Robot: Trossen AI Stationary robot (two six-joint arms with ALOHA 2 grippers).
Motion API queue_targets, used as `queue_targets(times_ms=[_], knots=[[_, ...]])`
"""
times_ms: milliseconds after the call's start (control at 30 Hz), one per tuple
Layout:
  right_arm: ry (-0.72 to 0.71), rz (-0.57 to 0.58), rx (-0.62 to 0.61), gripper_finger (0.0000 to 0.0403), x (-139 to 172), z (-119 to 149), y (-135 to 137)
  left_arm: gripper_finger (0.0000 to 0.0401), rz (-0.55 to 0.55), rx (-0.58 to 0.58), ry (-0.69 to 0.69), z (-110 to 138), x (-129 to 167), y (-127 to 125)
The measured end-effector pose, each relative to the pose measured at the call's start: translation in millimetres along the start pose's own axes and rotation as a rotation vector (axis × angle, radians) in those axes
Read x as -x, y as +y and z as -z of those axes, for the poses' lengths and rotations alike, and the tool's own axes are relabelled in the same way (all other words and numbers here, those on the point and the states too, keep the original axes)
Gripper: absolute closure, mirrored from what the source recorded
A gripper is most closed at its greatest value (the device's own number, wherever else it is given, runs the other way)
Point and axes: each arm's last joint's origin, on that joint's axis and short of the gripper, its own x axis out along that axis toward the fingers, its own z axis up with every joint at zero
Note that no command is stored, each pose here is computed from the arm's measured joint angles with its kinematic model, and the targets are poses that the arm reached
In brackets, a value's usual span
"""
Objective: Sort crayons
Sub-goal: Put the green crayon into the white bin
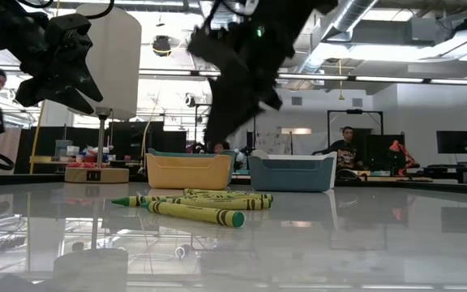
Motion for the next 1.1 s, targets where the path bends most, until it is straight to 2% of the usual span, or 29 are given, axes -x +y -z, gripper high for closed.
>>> queue_targets(times_ms=[333, 600, 733, 1100], knots=[[0.043, -0.030, -0.007, 0.0328, -10.8, 3.9, 0.1, 0.0241, 0.000, 0.006, -0.001, 0.0, 0.0, -0.1], [0.062, -0.056, -0.018, 0.0246, -12.6, 1.8, -4.1, 0.0241, -0.001, 0.007, -0.003, -0.1, 0.0, 0.0], [0.056, -0.043, -0.003, 0.0222, -13.4, 0.6, -6.7, 0.0241, -0.016, 0.008, -0.023, -0.7, 0.0, 0.4], [0.121, -0.030, 0.023, 0.0227, -41.9, 11.1, -10.5, 0.0241, -0.034, 0.007, -0.045, -1.3, 0.0, 1.0]])
